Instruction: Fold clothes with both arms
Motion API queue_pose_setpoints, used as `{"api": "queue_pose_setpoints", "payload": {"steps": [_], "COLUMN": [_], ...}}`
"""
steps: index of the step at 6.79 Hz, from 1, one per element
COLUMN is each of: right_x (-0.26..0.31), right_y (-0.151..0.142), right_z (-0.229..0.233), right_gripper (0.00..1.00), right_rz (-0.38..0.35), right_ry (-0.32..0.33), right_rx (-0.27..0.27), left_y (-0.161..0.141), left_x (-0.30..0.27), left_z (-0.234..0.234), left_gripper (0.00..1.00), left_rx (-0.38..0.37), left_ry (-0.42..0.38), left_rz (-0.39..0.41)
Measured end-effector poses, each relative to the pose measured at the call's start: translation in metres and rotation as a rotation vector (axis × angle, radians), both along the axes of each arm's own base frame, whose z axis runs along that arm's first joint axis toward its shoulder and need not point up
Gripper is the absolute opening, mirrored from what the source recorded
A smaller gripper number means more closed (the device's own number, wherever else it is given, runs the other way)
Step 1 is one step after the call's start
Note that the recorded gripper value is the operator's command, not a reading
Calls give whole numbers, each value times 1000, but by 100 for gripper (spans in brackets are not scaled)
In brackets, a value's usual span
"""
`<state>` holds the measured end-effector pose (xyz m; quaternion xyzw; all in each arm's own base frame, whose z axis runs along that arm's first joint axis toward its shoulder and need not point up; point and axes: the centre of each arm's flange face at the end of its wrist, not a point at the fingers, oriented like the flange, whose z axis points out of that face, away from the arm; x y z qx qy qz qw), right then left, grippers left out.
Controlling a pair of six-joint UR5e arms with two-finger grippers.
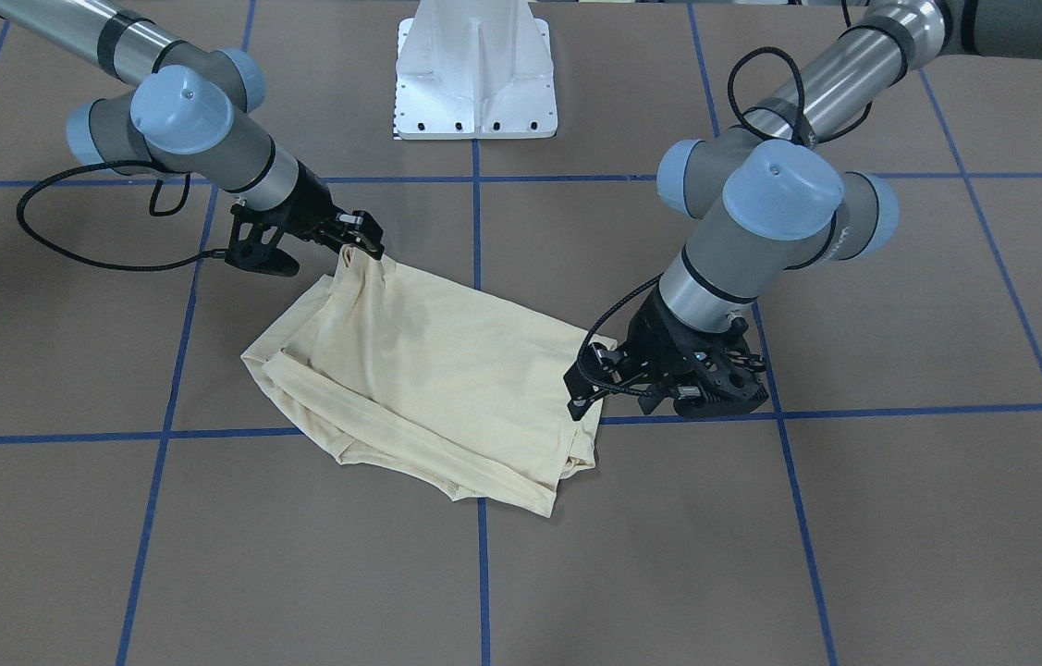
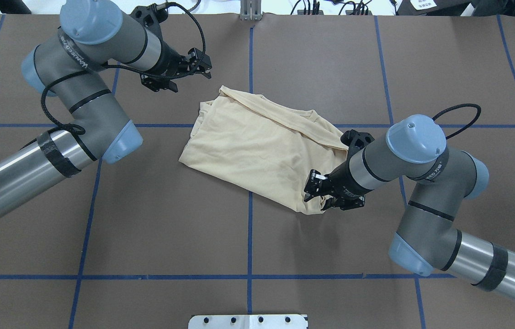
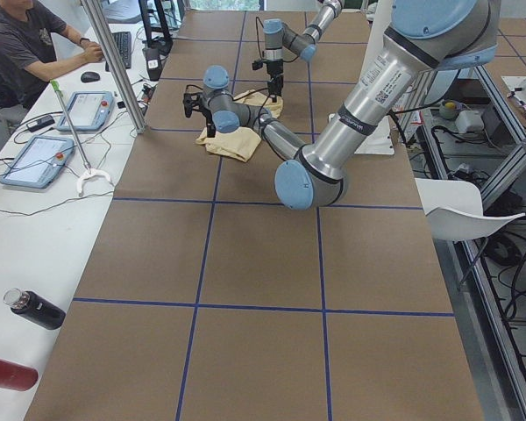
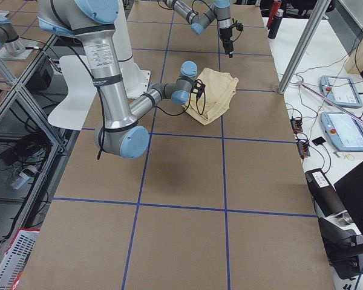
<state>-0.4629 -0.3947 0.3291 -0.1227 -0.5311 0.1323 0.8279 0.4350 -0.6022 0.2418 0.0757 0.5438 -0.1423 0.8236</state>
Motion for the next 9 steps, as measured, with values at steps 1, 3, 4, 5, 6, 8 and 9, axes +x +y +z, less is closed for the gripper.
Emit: {"api": "queue_pose_setpoints", "payload": {"steps": [1, 3, 4, 5, 6, 8, 9], "right_x": [12, 43, 55, 63, 67, 70, 70], "right_y": [-11, -39, -49, -57, -61, -65, -65], "right_z": [-4, -9, -10, -11, -11, -13, -13], "right_gripper": [100, 100, 100, 100, 100, 100, 100], "right_rz": [22, 80, 104, 118, 124, 129, 130], "right_ry": [-8, -19, -20, -21, -22, -23, -24], "right_rx": [6, 15, 20, 30, 38, 45, 47], "left_y": [8, 37, 54, 74, 91, 116, 120], "left_x": [-7, -19, -7, 15, 34, 63, 69], "left_z": [17, 44, 49, 52, 55, 68, 73], "left_gripper": [99, 99, 99, 99, 99, 99, 99], "left_rx": [6, 34, 22, -2, -21, -42, -49], "left_ry": [4, 32, 40, 47, 47, 27, 17], "left_rz": [3, 19, 39, 64, 78, 92, 95]}}
